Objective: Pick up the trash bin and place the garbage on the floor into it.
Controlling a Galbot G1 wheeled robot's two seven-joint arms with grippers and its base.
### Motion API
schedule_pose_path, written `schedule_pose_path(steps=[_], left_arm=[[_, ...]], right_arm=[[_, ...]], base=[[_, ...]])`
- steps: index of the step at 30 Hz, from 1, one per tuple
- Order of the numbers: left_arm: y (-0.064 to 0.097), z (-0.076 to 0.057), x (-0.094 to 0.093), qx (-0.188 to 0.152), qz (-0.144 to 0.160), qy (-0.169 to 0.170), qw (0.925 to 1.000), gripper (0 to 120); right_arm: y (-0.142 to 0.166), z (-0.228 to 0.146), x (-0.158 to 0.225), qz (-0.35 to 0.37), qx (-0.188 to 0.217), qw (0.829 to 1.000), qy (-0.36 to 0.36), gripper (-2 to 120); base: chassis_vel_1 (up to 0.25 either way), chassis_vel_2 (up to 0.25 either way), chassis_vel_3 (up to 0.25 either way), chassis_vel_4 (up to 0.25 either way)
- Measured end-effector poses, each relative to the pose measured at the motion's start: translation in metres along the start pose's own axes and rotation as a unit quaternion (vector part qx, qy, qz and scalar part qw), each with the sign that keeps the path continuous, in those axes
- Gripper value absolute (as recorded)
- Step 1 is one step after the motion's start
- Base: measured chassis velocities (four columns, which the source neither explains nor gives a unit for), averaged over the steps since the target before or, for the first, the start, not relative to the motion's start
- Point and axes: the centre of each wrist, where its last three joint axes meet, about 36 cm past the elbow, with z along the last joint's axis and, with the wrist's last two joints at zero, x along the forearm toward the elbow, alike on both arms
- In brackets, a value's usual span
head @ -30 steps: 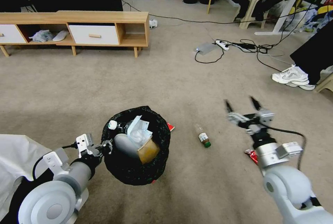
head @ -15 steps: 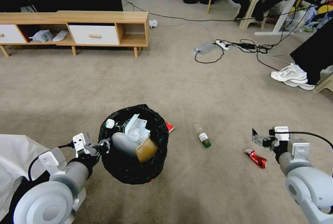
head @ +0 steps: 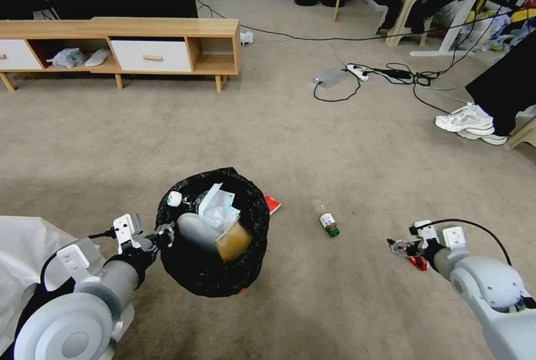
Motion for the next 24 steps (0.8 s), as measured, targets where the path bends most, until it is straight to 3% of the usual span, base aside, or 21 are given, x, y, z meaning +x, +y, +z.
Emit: schedule_pose_path(steps=[15,24], left_arm=[[0.000,0.000,-0.002,0.001,0.003,0.003,1.0000,3],[0.000,-0.001,-0.004,0.000,0.004,0.002,1.0000,3]], right_arm=[[-0.039,0.022,-0.052,-0.011,0.069,0.995,0.067,100],[-0.052,0.030,-0.066,-0.002,0.077,0.993,0.092,100]], base=[[0.000,0.000,0.000,0.000],[0.000,0.000,0.000,0.000]])
